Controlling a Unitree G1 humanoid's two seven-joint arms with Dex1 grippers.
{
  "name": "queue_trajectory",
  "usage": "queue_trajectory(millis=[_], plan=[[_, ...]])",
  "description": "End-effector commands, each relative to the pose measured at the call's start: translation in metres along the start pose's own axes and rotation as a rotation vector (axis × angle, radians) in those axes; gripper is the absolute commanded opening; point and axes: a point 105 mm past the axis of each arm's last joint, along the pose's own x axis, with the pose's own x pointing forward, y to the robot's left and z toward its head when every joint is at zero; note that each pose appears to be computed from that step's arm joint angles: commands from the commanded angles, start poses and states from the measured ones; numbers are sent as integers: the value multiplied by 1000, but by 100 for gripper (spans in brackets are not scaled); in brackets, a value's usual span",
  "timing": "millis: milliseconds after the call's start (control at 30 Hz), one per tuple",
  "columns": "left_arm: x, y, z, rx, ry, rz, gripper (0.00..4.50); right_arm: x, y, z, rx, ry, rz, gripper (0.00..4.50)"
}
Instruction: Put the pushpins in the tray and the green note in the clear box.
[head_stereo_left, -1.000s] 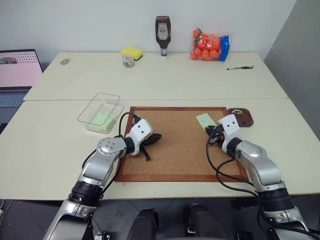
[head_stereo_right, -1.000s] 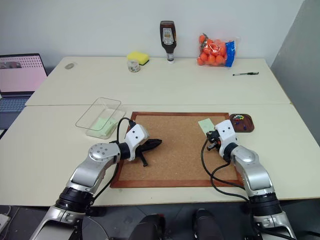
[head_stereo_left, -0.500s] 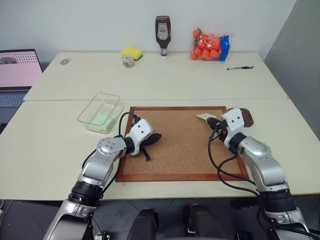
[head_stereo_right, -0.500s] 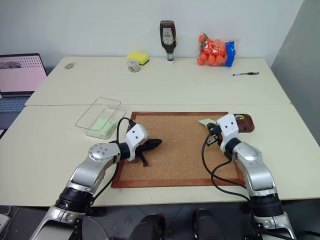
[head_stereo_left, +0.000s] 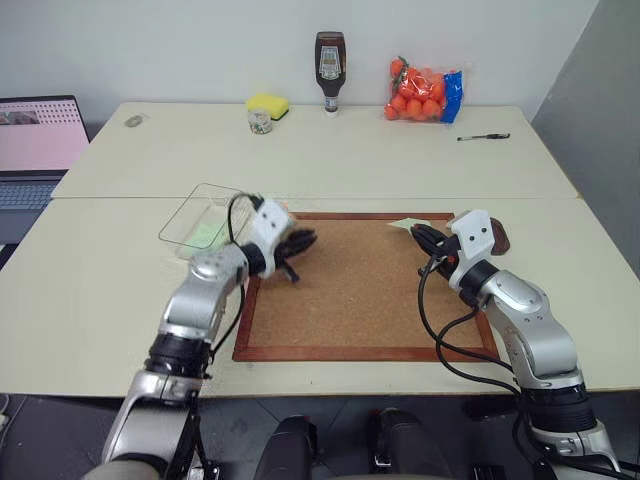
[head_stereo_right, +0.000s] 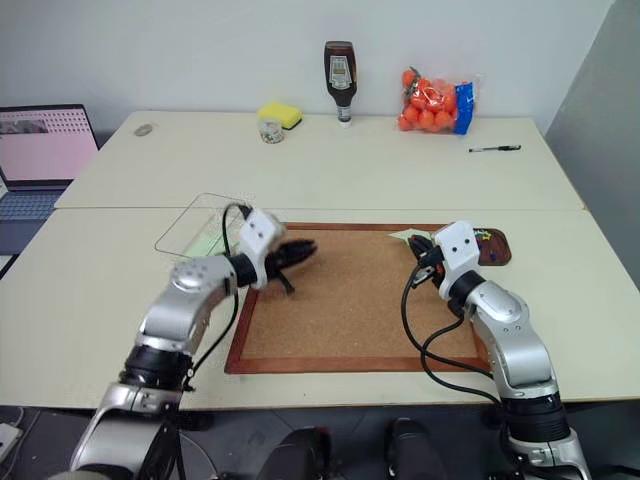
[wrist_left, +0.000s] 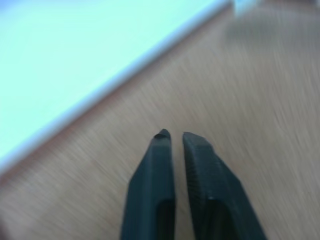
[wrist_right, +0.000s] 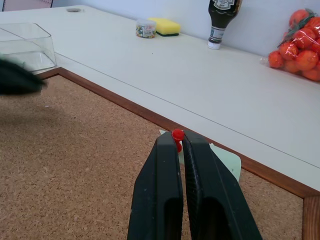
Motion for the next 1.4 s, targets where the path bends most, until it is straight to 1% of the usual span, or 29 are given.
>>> queue_trajectory(millis=[33,200,300,333,367,433,467,567,767,1000,1067,1133,1267,1400], plan=[[6,-14,33,55,-138,-94,144,1,1,19,-11,-56,14,0],[20,-36,51,146,-209,-246,239,3,9,26,11,-63,52,0],[30,-38,59,179,-240,-267,300,3,15,30,29,-61,84,0],[35,-37,60,191,-239,-266,325,3,17,32,36,-60,94,0],[38,-38,60,204,-235,-274,338,3,19,33,42,-59,102,0],[44,-43,56,255,-213,-314,381,3,21,36,51,-58,113,0],[45,-46,54,295,-205,-340,391,3,22,37,56,-58,117,0],[50,-52,48,388,-190,-381,391,2,25,40,68,-56,126,0],[59,-55,42,501,-181,-411,391,2,28,46,86,-58,141,0],[71,-53,42,529,-190,-374,391,1,31,50,100,-59,159,0],[73,-53,41,531,-192,-363,356,1,32,51,106,-59,165,0],[75,-54,41,539,-193,-363,332,1,33,51,109,-59,167,0],[76,-56,38,539,-190,-382,250,1,33,52,114,-58,168,0],[76,-57,34,527,-182,-392,187,1,34,52,118,-58,169,0]])
